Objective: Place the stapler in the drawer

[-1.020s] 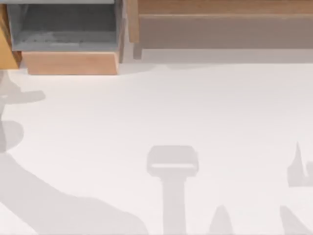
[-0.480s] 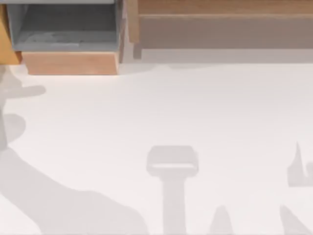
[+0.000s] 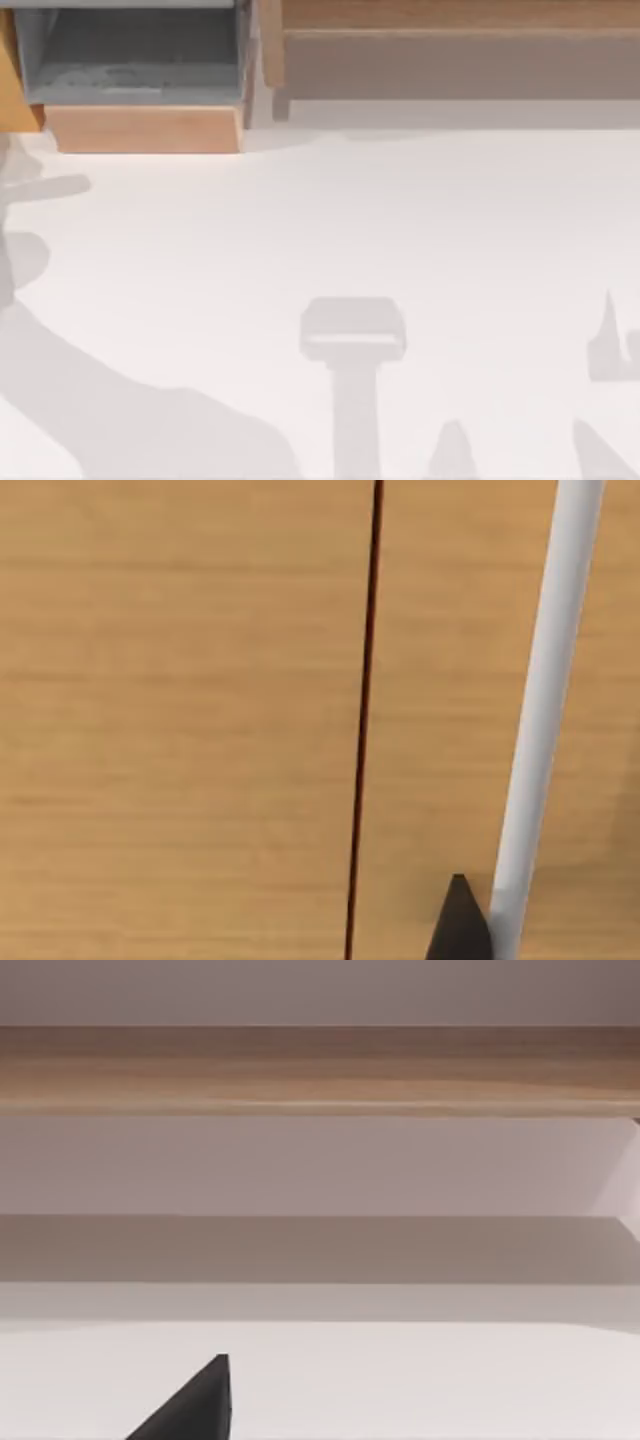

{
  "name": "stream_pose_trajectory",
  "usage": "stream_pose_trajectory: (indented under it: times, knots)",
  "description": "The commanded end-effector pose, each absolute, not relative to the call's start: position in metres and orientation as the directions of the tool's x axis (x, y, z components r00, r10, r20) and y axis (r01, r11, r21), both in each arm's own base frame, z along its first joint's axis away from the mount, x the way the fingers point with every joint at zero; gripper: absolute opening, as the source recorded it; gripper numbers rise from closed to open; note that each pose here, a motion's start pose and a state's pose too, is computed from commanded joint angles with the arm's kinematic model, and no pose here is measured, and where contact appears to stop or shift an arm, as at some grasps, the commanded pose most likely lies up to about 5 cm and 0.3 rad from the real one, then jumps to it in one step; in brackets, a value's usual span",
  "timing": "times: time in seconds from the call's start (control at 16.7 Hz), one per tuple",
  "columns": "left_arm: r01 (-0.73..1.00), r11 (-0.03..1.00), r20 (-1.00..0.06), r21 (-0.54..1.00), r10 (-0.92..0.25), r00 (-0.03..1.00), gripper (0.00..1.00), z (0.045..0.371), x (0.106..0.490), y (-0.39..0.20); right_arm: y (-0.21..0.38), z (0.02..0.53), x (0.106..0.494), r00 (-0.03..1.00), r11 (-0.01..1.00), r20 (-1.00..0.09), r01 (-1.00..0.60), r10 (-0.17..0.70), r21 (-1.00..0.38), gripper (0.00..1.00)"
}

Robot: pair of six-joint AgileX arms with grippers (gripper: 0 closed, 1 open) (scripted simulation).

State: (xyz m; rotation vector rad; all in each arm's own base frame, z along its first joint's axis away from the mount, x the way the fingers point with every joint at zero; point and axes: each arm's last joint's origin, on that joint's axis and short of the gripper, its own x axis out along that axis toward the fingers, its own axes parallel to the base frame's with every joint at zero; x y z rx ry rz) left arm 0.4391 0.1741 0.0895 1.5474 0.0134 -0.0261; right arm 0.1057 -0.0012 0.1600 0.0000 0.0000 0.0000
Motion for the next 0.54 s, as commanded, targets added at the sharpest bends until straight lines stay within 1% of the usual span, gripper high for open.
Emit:
stream_pose_trajectory:
  times: [0.18, 0.24, 0.54]
  knots:
    - [0.025, 0.023, -0.025, 0.999, -0.008, 1.000, 0.98, 0.0895, 0.4391, 0.1741, -0.0012, 0.1600, 0.1057, 1.000, 1.000, 0.000, 0.000, 0.000, 0.000, 1.00]
    - [0.025, 0.023, -0.025, 0.999, -0.008, 1.000, 1.00, 0.0895, 0.4391, 0.1741, -0.0012, 0.1600, 0.1057, 1.000, 1.000, 0.000, 0.000, 0.000, 0.000, 1.00]
    - [0.025, 0.023, -0.025, 0.999, -0.008, 1.000, 1.00, 0.0895, 0.4391, 0.1741, -0.0012, 0.1600, 0.1057, 1.000, 1.000, 0.000, 0.000, 0.000, 0.000, 1.00]
